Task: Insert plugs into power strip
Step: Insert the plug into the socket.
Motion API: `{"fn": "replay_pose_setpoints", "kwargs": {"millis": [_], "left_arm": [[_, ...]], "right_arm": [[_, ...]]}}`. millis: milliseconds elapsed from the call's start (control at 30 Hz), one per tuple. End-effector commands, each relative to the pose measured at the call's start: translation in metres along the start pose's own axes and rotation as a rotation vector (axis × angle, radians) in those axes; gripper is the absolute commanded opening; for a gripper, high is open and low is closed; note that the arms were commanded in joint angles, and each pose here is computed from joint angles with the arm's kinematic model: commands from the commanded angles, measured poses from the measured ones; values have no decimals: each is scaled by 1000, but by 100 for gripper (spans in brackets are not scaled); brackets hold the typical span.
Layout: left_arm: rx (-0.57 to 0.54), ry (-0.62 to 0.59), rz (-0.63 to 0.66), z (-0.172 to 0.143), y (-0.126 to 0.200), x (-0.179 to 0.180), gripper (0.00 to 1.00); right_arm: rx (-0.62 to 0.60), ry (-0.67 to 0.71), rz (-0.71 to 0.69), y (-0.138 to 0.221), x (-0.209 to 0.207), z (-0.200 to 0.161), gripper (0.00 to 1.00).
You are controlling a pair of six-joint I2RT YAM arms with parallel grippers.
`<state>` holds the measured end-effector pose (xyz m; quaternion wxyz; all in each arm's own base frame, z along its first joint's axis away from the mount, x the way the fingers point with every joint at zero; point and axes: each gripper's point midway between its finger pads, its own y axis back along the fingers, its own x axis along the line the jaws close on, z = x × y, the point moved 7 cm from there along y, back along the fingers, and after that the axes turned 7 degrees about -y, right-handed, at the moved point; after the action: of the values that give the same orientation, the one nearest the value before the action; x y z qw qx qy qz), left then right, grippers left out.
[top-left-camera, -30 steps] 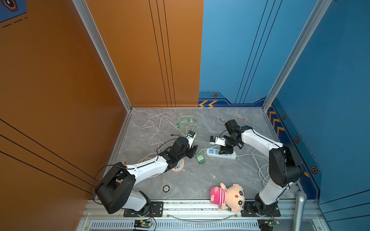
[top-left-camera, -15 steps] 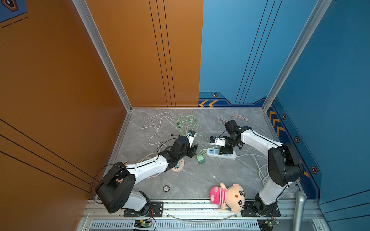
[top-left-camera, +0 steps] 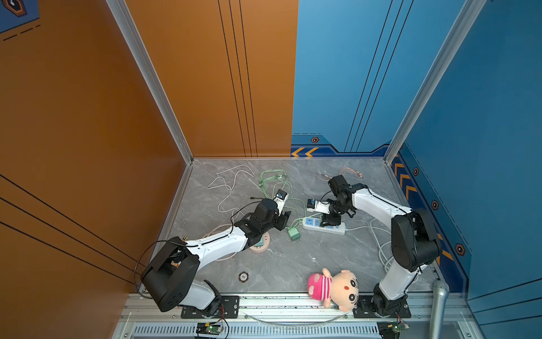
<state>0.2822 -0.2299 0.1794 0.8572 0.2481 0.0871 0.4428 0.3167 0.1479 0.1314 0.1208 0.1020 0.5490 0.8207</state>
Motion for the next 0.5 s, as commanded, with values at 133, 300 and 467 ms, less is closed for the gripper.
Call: {"fn": "replay_pose_setpoints", "kwargs": {"millis": [133, 300, 467], "left_arm": [[-12, 5, -6, 8, 4, 0, 60], [-14, 4, -2, 7, 5, 0, 60], [-13, 5, 4, 7, 7, 0, 60]], "right_arm": [[173, 4, -4, -28, 2, -23, 31], [158, 8, -41, -27, 1, -20, 33], [128, -4, -41, -23, -1, -15, 41]]}}
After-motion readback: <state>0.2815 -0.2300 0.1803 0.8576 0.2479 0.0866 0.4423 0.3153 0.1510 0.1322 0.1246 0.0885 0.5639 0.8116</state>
